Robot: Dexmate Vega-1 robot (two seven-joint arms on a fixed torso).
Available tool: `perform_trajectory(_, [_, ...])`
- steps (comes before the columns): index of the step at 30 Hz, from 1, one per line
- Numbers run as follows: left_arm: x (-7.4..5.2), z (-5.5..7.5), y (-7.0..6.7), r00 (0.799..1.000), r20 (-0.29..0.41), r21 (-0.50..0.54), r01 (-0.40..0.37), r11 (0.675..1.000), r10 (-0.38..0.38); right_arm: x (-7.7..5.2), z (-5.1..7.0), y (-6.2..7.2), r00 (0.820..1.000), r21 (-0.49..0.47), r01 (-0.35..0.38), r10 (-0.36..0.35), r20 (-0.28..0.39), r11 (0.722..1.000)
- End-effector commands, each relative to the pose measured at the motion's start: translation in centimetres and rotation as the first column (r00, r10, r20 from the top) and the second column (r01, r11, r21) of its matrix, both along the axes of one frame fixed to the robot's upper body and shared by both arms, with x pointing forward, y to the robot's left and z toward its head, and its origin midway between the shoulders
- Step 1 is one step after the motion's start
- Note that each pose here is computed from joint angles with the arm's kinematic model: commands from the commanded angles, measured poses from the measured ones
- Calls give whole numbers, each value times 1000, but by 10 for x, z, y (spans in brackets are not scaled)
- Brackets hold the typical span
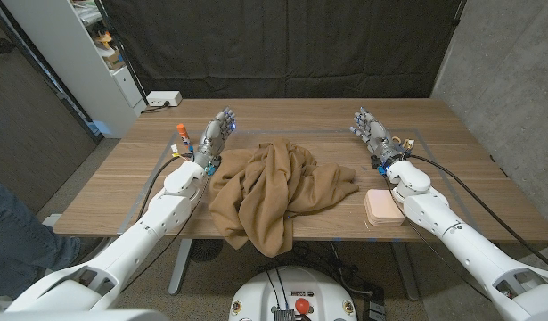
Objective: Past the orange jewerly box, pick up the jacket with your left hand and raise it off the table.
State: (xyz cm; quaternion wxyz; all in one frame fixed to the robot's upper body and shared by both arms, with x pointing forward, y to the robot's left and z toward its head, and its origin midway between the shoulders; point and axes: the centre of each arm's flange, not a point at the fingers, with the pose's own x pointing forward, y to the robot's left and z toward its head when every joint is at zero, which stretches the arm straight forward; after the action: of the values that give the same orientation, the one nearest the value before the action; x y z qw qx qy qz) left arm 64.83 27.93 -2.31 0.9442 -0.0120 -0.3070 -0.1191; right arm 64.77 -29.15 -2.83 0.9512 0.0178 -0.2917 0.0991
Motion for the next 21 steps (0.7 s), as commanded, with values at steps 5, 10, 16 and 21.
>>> perform_trajectory(5, [-15,1,7,1000,13,14,-23,1000,23,1,0,0,1000,2,-3,3,-4,1000])
perform_trajectory(10, [-21,-2,12,999,16,8,-34,999,34,1,2,0,1000,-3,-4,4,0,1000])
perform_trajectory(16, [-26,-6,18,999,15,13,-46,999,46,-1,4,1,1000,-9,-4,4,2,1000])
perform_trajectory(21, [-31,-3,19,998,34,19,-46,999,46,-3,3,2,1000,-12,-6,6,2,1000])
